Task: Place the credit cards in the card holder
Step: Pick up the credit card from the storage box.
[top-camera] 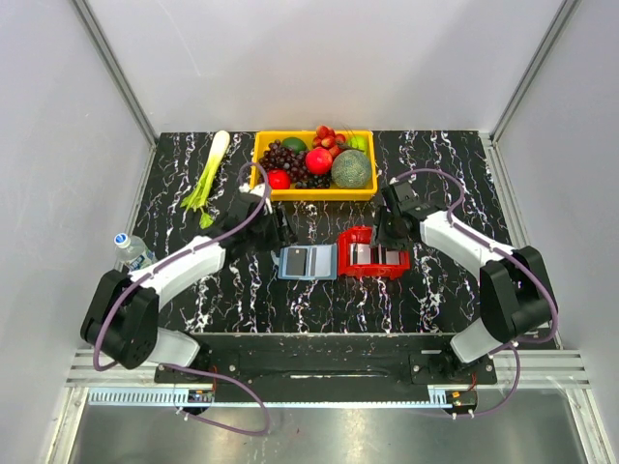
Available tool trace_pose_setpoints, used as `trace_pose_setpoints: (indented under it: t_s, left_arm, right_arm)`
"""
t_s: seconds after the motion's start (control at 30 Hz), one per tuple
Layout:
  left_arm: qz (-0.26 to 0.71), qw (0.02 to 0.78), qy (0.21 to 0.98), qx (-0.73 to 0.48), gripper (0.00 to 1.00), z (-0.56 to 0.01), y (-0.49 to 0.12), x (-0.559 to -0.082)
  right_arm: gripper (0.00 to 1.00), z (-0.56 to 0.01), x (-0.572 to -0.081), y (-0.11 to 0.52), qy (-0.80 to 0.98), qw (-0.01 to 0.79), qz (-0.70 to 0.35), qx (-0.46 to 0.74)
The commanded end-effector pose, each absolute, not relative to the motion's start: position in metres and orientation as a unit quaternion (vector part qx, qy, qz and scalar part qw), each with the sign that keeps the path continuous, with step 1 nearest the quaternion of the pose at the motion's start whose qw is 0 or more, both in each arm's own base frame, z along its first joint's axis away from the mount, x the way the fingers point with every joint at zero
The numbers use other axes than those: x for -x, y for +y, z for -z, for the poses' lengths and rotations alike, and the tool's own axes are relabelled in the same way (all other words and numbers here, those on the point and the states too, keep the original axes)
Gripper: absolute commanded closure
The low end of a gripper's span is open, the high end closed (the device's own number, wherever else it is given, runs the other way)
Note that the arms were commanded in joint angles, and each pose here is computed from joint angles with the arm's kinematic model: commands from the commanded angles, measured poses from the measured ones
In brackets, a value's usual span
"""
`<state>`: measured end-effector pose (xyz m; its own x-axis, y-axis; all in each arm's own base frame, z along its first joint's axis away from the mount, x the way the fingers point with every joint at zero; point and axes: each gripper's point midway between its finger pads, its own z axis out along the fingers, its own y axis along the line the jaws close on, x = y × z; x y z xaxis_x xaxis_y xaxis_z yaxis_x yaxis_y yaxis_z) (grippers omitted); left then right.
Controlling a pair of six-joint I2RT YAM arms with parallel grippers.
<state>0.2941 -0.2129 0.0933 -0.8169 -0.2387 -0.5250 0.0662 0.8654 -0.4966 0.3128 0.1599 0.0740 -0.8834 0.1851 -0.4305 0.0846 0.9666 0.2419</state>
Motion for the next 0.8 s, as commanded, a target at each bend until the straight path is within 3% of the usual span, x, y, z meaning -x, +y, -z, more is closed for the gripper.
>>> trace_pose_setpoints:
  t_s: [0.0, 0.37, 0.77]
  left_arm:
    - [0.313, 0.335, 0.888, -0.019, 0.37, -0.142, -0.25, -0.324]
    - [0.358, 0.306, 0.878, -0.082, 0.37, -0.149, -0.312, -0.329]
    - [0.356, 0.246, 0.894, -0.12, 0.36, -0.111, -0.365, -0.318]
  right_arm:
    - [0.45, -0.073, -0.308, 0.138, 0.965, 0.235, -0.083, -0.077]
    - [0.45, -0.071, -0.312, 0.093, 0.97, 0.231, -0.055, -0.048]
    - [0.4, -0.054, -0.316, 0.102, 0.977, 0.185, -0.086, -0.065]
